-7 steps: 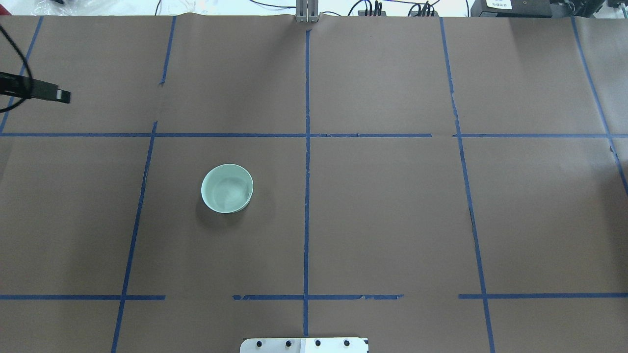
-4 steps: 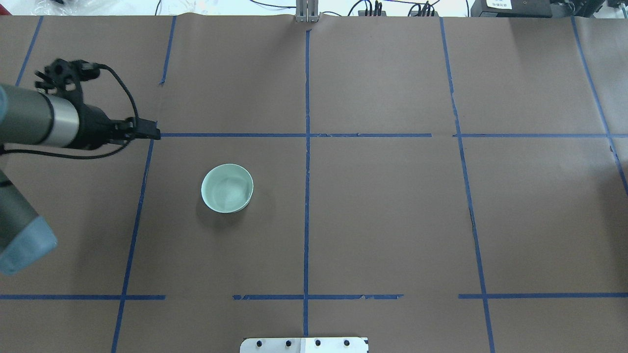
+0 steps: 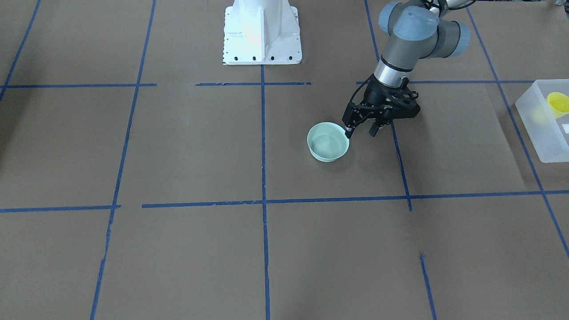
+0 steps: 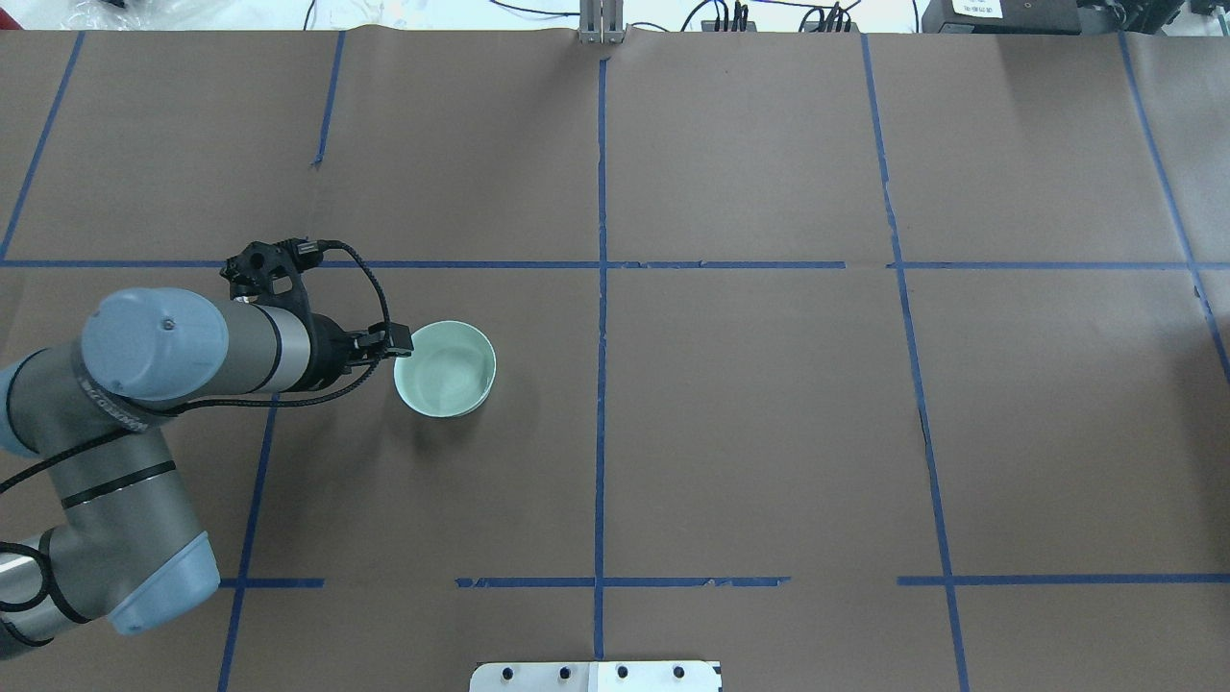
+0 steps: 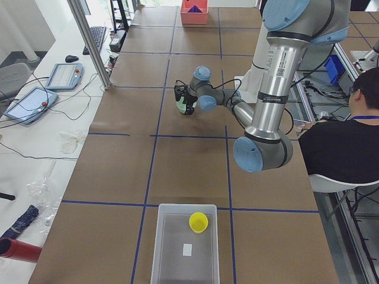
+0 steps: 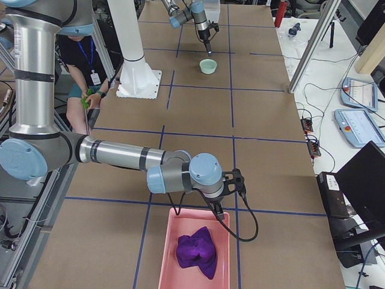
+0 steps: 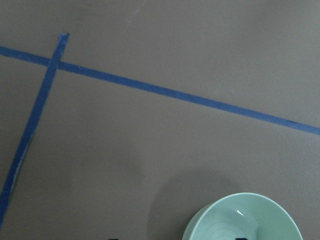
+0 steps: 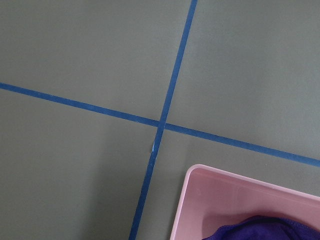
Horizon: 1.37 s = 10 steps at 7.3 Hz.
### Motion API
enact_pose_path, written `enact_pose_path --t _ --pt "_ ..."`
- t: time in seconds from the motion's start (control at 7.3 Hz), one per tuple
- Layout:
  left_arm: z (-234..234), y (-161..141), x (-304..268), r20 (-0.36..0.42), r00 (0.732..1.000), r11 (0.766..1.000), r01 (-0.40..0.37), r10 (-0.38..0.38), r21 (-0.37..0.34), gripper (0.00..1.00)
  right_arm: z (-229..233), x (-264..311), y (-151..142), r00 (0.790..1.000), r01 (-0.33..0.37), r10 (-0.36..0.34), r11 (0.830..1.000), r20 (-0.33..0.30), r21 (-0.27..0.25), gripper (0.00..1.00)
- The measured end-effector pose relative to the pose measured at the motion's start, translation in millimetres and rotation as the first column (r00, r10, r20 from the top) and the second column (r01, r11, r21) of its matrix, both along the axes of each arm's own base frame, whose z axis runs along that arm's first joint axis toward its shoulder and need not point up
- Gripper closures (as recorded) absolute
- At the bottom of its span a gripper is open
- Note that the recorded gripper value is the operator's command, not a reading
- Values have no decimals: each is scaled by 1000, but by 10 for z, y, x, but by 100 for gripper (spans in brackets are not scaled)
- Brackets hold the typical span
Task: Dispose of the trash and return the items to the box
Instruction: 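Grasp the pale green bowl rim with the left gripper and lift it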
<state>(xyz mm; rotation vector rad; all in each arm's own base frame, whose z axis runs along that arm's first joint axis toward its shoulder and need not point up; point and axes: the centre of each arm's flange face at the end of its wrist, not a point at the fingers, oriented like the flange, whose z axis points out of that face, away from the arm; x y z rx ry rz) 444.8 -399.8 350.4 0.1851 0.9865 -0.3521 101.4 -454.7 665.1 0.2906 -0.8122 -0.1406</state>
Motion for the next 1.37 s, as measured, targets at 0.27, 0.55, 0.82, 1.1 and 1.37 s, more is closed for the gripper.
enact_pose_path --t 0.27,0.55,0.82,1.1,1.37 --pt "96 118 229 17 1000 999 -8 9 -33 100 1 1 1 1000 2 -2 1000 -1 2 0" --pt "33 171 230 7 1000 1000 -15 15 -26 100 2 2 1 1000 2 -2 1000 -2 3 0" --pt "-206 131 -58 -8 999 999 -37 37 31 100 3 -2 0 1000 3 -3 1000 -3 2 0" --pt "-524 -194 -806 22 997 992 -69 68 101 100 3 -3 0 1000 2 -2 1000 -3 1 0" --pt "-744 -594 -1958 117 986 967 -144 121 209 100 6 -3 2 1000 2 -2 1000 -2 0 0"
